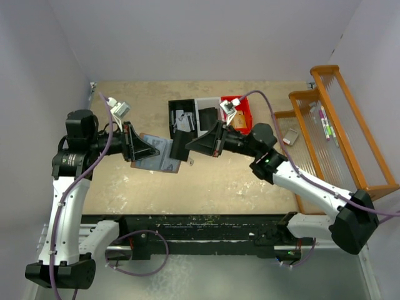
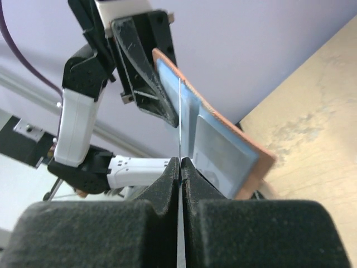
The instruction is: Take the credit cards out of the card holder
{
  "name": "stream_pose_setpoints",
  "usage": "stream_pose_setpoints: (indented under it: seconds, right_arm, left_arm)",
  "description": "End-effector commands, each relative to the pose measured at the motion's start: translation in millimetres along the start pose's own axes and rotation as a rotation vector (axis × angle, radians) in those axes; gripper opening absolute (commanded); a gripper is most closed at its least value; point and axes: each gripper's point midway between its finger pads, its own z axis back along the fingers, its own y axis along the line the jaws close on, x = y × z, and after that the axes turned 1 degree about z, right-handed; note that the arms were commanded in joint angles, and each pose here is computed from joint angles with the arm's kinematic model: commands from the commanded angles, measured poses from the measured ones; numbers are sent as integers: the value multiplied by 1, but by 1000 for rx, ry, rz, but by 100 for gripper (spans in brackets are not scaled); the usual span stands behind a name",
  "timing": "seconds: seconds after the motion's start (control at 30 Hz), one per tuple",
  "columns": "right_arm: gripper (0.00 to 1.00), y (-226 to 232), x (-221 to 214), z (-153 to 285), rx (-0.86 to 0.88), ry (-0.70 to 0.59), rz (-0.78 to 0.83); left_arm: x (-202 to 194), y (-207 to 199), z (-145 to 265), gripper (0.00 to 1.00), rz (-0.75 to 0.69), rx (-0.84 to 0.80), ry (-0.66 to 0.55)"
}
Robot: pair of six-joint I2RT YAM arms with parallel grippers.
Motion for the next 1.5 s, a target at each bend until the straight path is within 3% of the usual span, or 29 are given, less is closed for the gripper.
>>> stream_pose_setpoints:
  seconds: [0.0,0.27,0.43,0.57,0.8,0.97,1.47]
  right_arm:
    - [0,0,9,21,-2,-12,34]
    - [0,-40,16,44,-158,-7,51]
    - [0,-111,55,75,-505,-40,112]
    - [0,-168,89,94,-809,-31,179]
    - [0,-255,130,98,-1110,18,250]
    - [0,-315,128,91,-1202,108,237]
    - [0,-389,118,63,-1201,185,179]
  left_arm:
    - [11,-2,5,1,-89,45,-20]
    - [16,15,8,1,-127,157,-26]
    - [22,48,19,2,-173,355,-21]
    - [17,44,19,3,-193,332,-10]
    - [9,33,19,3,-212,286,7]
    - [8,16,19,4,-229,216,5]
    - [5,-13,17,4,-227,74,18]
